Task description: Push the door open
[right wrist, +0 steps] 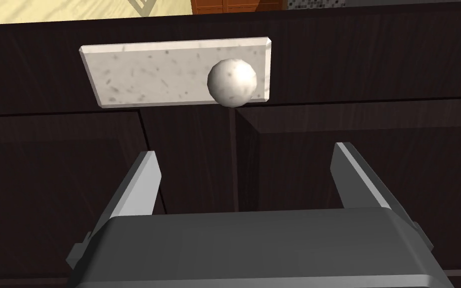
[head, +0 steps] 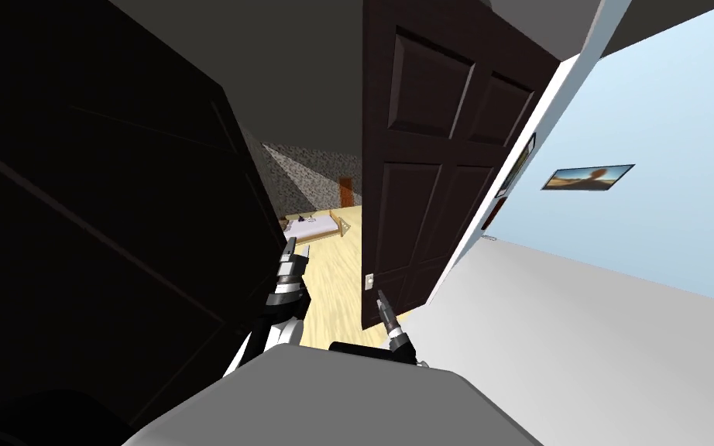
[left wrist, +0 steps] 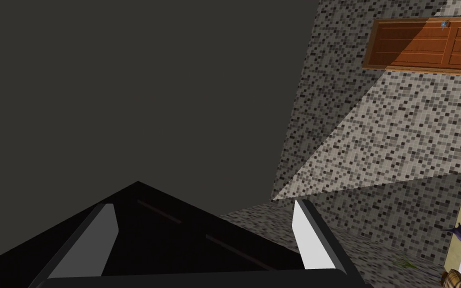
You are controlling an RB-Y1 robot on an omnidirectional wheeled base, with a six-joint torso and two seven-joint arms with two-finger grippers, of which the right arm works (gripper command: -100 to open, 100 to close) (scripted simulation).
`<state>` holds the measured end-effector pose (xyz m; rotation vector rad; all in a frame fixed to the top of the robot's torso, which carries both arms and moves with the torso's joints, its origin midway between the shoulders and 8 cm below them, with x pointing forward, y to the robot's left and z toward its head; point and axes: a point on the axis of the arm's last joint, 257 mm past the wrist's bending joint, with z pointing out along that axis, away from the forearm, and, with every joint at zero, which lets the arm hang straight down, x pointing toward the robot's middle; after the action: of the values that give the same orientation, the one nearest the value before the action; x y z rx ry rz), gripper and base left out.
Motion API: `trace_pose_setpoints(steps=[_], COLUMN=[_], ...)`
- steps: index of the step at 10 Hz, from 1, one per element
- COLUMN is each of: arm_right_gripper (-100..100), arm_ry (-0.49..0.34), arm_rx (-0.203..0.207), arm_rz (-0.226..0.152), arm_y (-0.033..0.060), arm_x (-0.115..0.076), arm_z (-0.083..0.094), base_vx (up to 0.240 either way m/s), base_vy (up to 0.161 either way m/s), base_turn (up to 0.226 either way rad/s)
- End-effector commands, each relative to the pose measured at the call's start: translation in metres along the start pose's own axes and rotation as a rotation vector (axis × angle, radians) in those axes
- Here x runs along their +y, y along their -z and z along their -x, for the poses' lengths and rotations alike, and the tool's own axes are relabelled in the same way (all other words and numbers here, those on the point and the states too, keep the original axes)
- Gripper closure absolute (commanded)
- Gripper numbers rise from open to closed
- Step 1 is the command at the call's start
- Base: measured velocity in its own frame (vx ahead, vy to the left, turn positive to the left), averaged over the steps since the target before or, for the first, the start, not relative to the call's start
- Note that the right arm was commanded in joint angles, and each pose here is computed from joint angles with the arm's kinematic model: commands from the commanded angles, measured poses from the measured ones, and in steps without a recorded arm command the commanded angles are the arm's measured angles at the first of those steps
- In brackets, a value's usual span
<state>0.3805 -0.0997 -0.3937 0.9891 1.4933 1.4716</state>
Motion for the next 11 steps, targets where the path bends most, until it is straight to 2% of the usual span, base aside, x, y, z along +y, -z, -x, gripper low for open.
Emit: trace_pose_setpoints(steps=[1, 5, 6, 7, 11], arm_right_gripper=[-100, -100, -100, 100, 100], arm_ry=[0.002, -0.006, -0.005, -0.005, -0.005], arm_rx=[-0.004, -0.014, -0.013, -0.013, -0.013], arm_rz=[0.002, 0.013, 0.010, 0.010, 0.010], arm_y=[-0.0016, -0.0070, -0.0060, -0.0060, -0.0060], arm_x=[0.0001, 0.0022, 0.0014, 0.0014, 0.0014], arm_z=[0.0014, -0.0004, 0.0000, 0.0000, 0.0000], base_vx=[0.216, 0.179, 0.060, -0.013, -0.012], base_vy=[0.094, 0.065, 0.026, -0.003, -0.005], base_turn=[0.025, 0.021, -0.010, 0.008, 0.002])
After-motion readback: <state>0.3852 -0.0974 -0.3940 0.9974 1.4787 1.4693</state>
